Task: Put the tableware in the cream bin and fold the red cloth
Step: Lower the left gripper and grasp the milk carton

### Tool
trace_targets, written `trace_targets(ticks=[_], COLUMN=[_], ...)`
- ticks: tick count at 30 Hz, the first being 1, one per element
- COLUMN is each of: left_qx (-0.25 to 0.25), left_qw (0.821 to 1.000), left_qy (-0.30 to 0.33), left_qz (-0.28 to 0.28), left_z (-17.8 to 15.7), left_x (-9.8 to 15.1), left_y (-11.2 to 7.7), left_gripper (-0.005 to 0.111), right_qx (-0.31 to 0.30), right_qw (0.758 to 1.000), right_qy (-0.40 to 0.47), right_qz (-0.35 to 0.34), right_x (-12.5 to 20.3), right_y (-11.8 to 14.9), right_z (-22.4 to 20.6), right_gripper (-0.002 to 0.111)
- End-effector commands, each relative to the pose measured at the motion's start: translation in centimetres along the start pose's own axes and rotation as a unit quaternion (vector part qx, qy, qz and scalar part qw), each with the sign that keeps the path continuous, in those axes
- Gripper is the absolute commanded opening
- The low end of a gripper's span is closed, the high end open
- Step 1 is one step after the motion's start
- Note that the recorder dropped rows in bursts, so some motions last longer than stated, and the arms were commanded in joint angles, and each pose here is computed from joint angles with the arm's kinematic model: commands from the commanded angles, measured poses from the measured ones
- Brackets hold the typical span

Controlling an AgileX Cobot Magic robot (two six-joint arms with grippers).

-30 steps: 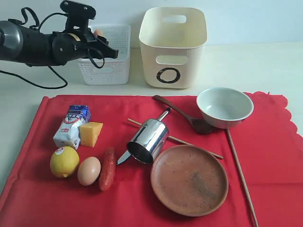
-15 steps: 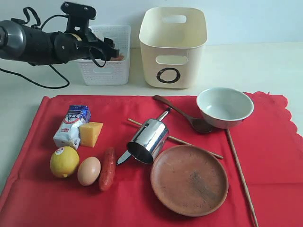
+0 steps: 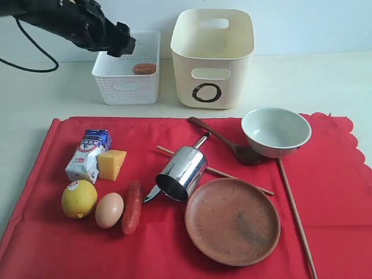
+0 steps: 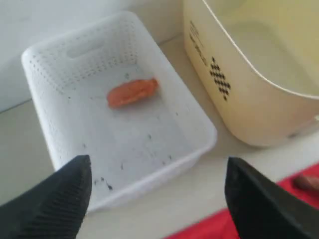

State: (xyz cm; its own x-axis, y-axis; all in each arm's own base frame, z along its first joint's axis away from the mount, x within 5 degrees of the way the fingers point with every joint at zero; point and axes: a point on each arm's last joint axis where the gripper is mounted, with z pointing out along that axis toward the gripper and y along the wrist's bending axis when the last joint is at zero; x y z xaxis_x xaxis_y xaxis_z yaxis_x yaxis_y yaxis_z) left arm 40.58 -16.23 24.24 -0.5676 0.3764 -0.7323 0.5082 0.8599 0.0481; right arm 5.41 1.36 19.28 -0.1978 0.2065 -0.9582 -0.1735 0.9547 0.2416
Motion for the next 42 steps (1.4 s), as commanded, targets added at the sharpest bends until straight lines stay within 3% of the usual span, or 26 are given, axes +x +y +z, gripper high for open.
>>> trace_targets(ticks=[1, 6, 9, 13, 25, 31, 33, 36, 42], left_qx=[0.045, 0.061, 0.052, 0.024, 0.033, 0.033, 0.033, 0.033, 0.033], left_qw=[0.994, 0.984, 0.969, 0.955, 0.939, 0.939, 0.939, 0.939, 0.940], left_qy=[0.094, 0.166, 0.241, 0.296, 0.342, 0.343, 0.342, 0.341, 0.339], left_qz=[0.010, 0.018, 0.010, -0.005, -0.007, -0.008, -0.008, -0.008, -0.007], left_z=[-3.8, -3.5, -0.5, 2.2, 5.8, 6.2, 6.2, 6.2, 6.2], left_x=[0.4, 2.0, 4.5, 6.9, 10.0, 10.3, 10.3, 10.3, 10.2], left_y=[-0.8, -1.1, -0.7, -0.2, -0.4, -0.4, -0.4, -0.4, -0.4], left_gripper=[0.071, 0.071, 0.071, 0.071, 0.071, 0.071, 0.067, 0.051, 0.007], right_qx=[0.000, 0.000, 0.000, 0.000, 0.000, 0.000, 0.000, 0.000, 0.000], right_qw=[1.000, 1.000, 1.000, 1.000, 1.000, 1.000, 1.000, 1.000, 1.000], right_qy=[-0.003, -0.003, -0.003, -0.003, -0.003, -0.003, -0.003, -0.003, -0.003], right_qz=[-0.004, -0.004, -0.004, -0.004, -0.004, -0.004, -0.004, -0.004, -0.004], right_x=[0.1, 0.1, 0.1, 0.1, 0.1, 0.1, 0.1, 0.1, 0.1], right_y=[0.0, 0.0, 0.0, 0.0, 0.0, 0.0, 0.0, 0.0, 0.0], right_z=[0.0, 0.0, 0.0, 0.0, 0.0, 0.0, 0.0, 0.0, 0.0], right_gripper=[0.000, 0.000, 0.000, 0.000, 0.000, 0.000, 0.000, 0.000, 0.000])
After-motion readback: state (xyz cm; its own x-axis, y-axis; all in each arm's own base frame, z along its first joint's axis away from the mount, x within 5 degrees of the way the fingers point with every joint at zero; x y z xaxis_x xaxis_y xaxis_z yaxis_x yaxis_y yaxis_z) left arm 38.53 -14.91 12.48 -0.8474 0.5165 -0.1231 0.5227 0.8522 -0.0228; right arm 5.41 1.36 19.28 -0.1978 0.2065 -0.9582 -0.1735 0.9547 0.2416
